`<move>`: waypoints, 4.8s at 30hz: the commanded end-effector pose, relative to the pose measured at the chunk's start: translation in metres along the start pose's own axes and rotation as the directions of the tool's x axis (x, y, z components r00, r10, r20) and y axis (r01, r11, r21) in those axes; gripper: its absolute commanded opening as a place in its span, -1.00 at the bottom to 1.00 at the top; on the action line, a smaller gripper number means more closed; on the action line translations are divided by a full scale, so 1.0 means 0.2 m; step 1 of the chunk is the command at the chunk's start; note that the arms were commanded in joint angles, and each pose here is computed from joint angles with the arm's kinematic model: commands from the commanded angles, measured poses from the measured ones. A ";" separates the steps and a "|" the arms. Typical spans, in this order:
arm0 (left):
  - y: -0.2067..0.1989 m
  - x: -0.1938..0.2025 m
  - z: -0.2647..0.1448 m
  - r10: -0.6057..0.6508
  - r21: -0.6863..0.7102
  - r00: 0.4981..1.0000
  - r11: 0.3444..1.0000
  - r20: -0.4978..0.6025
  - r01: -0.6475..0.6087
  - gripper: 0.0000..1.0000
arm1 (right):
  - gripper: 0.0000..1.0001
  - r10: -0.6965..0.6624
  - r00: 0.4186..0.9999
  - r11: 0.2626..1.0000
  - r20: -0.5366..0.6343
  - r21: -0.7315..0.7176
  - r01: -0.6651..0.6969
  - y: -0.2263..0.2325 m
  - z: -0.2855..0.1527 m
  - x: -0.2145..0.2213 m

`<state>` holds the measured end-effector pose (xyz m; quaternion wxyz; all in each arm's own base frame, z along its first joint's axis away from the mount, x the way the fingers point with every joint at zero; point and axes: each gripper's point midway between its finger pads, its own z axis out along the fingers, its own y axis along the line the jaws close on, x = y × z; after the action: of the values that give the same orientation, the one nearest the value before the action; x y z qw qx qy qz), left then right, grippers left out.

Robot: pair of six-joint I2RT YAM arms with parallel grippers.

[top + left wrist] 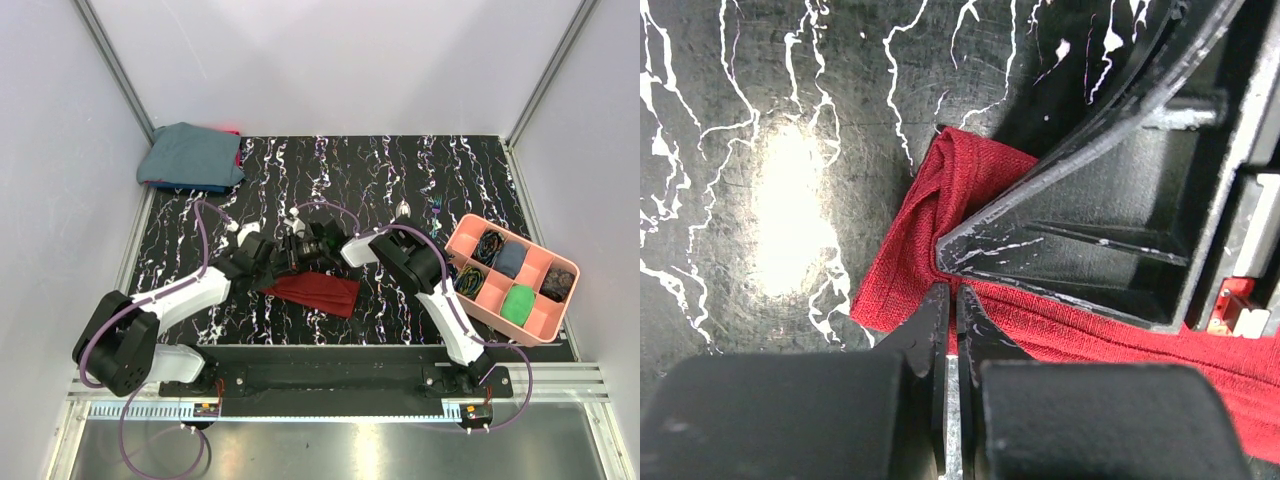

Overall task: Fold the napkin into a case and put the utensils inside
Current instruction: Stuff the top corner of the smaller-rectangle-folded napkin into the folded napkin.

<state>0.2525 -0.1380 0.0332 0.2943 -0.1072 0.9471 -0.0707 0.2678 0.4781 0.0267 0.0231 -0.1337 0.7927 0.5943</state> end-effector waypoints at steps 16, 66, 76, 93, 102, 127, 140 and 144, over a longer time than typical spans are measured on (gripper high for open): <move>0.02 -0.24 -0.13 -0.155 0.043 0.936 0.988 0.316 0.149 -1.00 | -0.57 0.097 0.993 0.995 -0.065 0.011 -0.096 0.05 -0.01 0.18; -0.16 -0.22 -0.10 -0.071 0.231 0.946 0.973 0.316 -0.004 -1.00 | -0.93 0.037 0.998 0.998 0.047 0.040 -0.039 0.09 -0.13 -0.14; -0.18 -0.20 -0.08 -0.086 0.260 0.944 0.966 0.318 0.001 -1.00 | -0.98 0.057 0.998 0.998 0.027 -0.022 -0.057 0.15 -0.05 -0.06; -0.16 -0.20 -0.13 -0.025 0.226 0.955 0.973 0.296 -0.044 -0.53 | -0.98 0.109 0.994 0.994 -0.025 -0.025 -0.110 0.06 -0.02 0.04; -0.07 -0.12 -0.14 -0.080 0.185 0.966 0.982 0.245 0.034 -0.48 | -0.97 0.091 0.996 0.995 -0.023 -0.035 -0.092 0.11 -0.03 0.03; -0.04 -0.04 -0.10 -0.071 0.138 0.984 0.989 0.161 0.049 -1.00 | -0.95 0.071 0.997 0.997 -0.006 -0.021 -0.071 0.14 -0.09 0.01; -0.04 -0.04 -0.12 -0.078 0.173 0.979 0.984 0.187 0.045 -1.00 | -0.94 0.056 0.998 0.998 -0.004 -0.009 -0.056 0.17 -0.12 0.01; -0.05 -0.04 -0.12 -0.073 0.179 0.980 0.983 0.187 0.039 -1.00 | -0.94 0.063 0.998 0.998 -0.031 -0.012 -0.064 0.17 -0.06 0.05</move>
<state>0.2377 -0.1376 0.0482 0.3667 -0.1207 0.9126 -0.1344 0.2602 0.4624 0.0344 -0.0168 -0.0890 0.8089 0.5809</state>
